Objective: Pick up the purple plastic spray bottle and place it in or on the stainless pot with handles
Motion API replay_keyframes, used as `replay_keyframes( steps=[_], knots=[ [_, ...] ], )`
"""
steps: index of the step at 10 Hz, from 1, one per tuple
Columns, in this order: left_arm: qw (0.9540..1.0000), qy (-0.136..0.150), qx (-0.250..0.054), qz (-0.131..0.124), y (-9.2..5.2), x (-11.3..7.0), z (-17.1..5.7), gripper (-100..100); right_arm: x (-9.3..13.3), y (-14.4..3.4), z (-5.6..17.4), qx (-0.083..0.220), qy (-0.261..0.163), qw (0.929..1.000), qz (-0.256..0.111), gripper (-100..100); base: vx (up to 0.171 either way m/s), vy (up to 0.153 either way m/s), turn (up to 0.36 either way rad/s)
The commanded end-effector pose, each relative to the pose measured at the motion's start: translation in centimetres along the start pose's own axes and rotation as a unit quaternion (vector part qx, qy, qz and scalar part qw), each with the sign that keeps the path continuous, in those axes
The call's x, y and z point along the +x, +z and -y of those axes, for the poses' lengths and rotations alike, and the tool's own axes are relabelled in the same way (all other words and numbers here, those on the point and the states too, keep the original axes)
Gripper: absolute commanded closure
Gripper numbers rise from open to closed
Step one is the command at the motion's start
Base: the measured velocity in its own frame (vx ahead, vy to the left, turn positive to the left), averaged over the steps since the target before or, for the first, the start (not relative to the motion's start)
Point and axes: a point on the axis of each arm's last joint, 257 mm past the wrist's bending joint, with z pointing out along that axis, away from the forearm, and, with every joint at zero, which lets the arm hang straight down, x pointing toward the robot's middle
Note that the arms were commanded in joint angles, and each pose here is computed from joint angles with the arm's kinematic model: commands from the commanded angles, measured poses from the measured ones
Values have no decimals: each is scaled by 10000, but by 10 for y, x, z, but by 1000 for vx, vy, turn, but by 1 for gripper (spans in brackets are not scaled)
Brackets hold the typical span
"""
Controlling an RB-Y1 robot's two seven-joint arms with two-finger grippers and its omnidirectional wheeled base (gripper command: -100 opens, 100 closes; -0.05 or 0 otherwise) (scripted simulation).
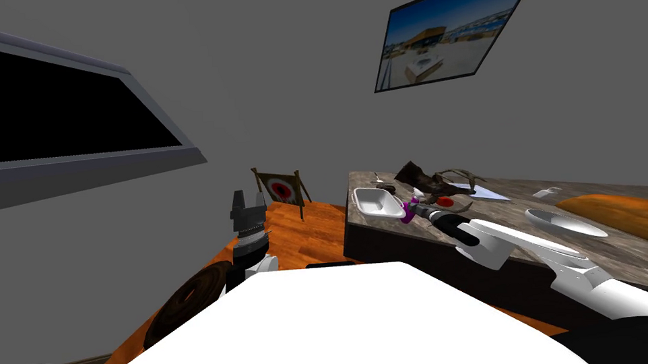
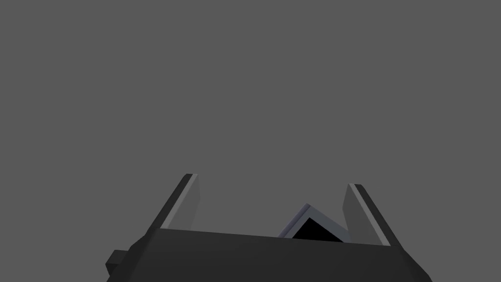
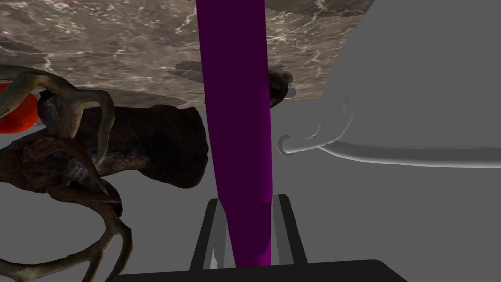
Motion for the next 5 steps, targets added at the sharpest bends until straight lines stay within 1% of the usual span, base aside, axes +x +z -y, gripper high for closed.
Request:
replay_keyframes(
  steps=[1,2,4,5],
  knots=[
    [10000,0,0,0,0,0,0,0,-1,0,-38,-461,-55,9989,-27,100,-109,-58,-203],
    [10000,1,1,0,0,0,0,0,-1,-1,-48,-586,-71,9982,-38,100,-153,-96,-191],
    [10000,0,0,0,0,0,0,0,-1,-3,-70,-853,-107,9963,-63,100,-98,-67,-93],
    [10000,0,0,0,0,0,0,0,-2,-6,-91,-1123,-147,9935,-88,100,-96,-66,-169]
  ],
)
